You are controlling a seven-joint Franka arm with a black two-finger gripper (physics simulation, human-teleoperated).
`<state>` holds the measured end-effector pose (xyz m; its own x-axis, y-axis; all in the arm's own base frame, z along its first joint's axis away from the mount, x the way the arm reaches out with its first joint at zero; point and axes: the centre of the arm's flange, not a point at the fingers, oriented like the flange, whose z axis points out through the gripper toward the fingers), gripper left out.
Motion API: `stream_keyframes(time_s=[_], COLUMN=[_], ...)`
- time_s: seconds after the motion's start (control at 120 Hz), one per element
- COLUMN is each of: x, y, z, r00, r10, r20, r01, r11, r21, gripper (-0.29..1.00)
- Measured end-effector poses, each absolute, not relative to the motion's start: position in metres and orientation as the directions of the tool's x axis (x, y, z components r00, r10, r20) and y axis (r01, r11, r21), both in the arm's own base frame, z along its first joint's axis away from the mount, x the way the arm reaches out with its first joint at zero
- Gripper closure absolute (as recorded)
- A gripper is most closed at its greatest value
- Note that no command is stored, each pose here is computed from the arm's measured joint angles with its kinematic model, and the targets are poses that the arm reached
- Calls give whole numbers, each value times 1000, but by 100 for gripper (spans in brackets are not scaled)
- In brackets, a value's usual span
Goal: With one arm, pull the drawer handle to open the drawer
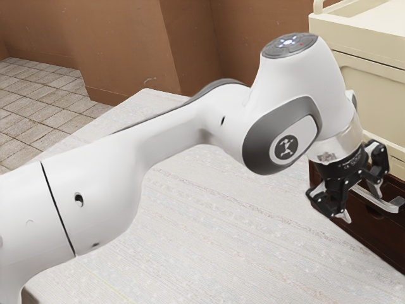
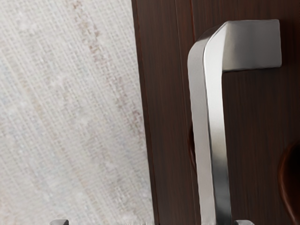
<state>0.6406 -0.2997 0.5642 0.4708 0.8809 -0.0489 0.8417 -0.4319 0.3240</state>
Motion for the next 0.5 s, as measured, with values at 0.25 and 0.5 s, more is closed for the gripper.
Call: stream_keyframes(time_s=[0.25,0.5], x=[642,641], y=[-300,-299], z=[560,557], r00=[476,483], r10=[878,874], r20=[-53,-50], r01=[838,835], r11=[-435,-443], r21=[328,325], gripper=[43,53])
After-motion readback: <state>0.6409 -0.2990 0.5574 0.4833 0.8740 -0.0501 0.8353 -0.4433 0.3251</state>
